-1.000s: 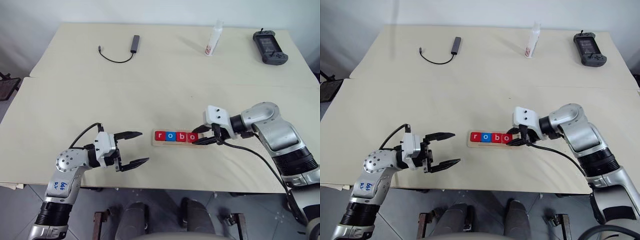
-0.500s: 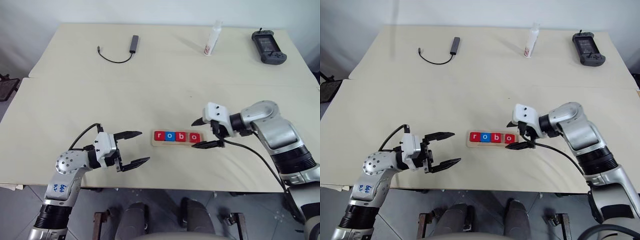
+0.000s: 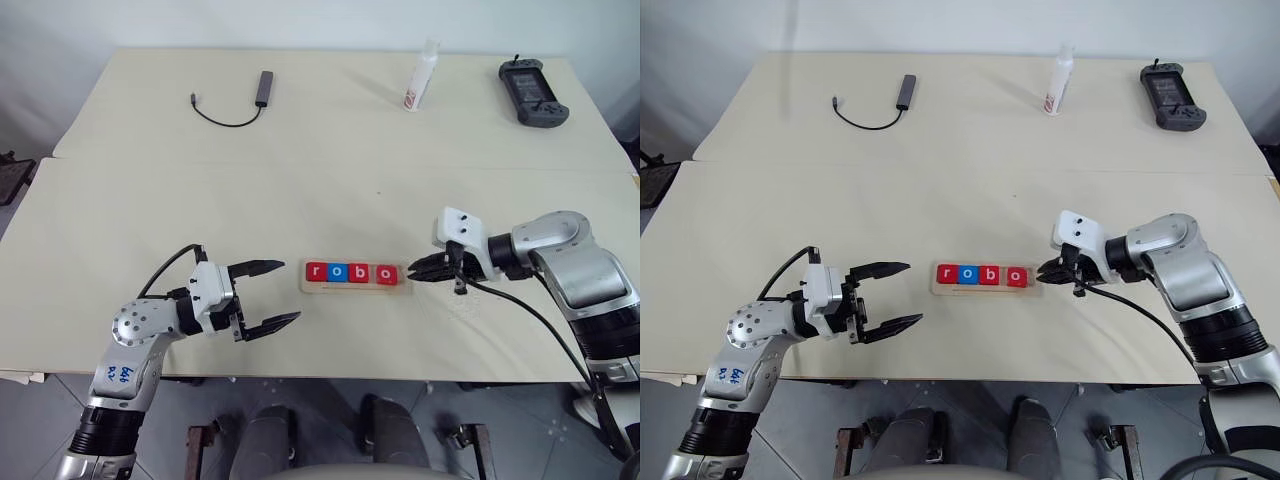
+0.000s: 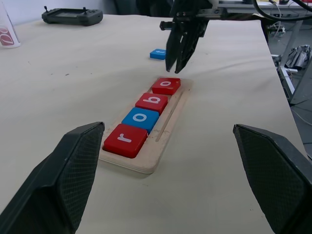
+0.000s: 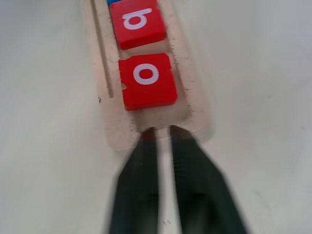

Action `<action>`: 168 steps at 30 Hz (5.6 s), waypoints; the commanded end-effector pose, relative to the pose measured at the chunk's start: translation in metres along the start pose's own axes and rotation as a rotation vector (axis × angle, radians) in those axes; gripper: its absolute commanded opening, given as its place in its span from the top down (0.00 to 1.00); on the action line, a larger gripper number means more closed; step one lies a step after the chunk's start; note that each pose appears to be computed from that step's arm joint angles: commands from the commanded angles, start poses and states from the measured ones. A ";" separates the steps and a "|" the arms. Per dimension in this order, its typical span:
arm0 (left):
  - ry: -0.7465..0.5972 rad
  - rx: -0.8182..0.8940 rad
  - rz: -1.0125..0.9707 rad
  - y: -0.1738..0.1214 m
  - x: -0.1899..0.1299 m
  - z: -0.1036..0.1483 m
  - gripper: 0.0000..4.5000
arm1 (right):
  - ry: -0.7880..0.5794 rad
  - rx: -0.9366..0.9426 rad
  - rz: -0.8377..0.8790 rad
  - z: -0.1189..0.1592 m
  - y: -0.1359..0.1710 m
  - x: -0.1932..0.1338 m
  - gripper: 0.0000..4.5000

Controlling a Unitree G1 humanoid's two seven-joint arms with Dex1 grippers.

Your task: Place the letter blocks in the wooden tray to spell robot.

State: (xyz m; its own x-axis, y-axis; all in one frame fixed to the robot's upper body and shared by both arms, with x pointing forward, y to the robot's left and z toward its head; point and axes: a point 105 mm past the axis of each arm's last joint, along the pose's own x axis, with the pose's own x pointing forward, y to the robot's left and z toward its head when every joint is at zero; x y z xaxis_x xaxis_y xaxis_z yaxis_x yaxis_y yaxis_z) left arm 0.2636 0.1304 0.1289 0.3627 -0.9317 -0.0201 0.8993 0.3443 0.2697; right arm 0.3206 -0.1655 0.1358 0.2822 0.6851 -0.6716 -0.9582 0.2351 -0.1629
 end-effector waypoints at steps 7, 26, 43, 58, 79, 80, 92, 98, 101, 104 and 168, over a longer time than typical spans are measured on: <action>-0.016 0.034 -0.005 0.001 0.000 0.010 0.00 | -0.032 -0.056 0.032 0.020 0.006 0.013 0.99; -0.016 0.029 -0.006 0.001 0.002 0.008 0.00 | -0.132 -0.050 -0.132 0.024 -0.006 -0.015 0.91; -0.032 0.014 -0.027 0.021 0.010 0.004 0.00 | -0.416 0.311 -0.973 -0.095 0.031 -0.113 0.01; -0.041 0.023 -0.043 0.020 0.013 0.003 0.00 | -0.410 0.537 -0.856 -0.078 0.007 -0.072 0.01; -0.044 0.015 -0.007 0.011 0.010 0.001 0.00 | -0.273 0.764 -1.012 -0.050 -0.029 -0.035 0.67; -0.045 0.015 -0.010 0.011 0.010 0.001 0.00 | -0.277 0.761 -1.012 -0.048 -0.029 -0.037 0.68; -0.063 -0.003 -0.066 0.014 0.019 -0.002 0.00 | -0.304 0.779 -0.989 -0.022 0.026 -0.025 0.68; -0.064 -0.010 -0.102 0.012 0.023 -0.004 0.00 | -0.317 0.809 -0.957 -0.019 0.039 -0.009 0.44; -0.065 -0.008 -0.102 0.012 0.023 -0.003 0.00 | -0.338 0.785 -0.950 -0.016 0.038 -0.011 0.21; -0.064 -0.001 -0.091 0.013 0.020 -0.002 0.00 | -0.354 0.696 -0.845 -0.012 0.028 -0.028 0.00; -0.043 0.028 0.027 0.005 0.007 0.008 0.00 | -0.116 -0.028 -0.009 0.028 0.004 -0.010 0.15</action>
State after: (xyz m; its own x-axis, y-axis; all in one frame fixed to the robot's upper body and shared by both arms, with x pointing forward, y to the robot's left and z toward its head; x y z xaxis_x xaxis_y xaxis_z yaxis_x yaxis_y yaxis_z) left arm 0.2721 0.1253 0.1281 0.3810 -0.9246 0.0032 0.8909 0.3680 0.2660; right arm 0.3205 -0.1513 0.1505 0.2885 0.7430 -0.6039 -0.9574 0.2307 -0.1736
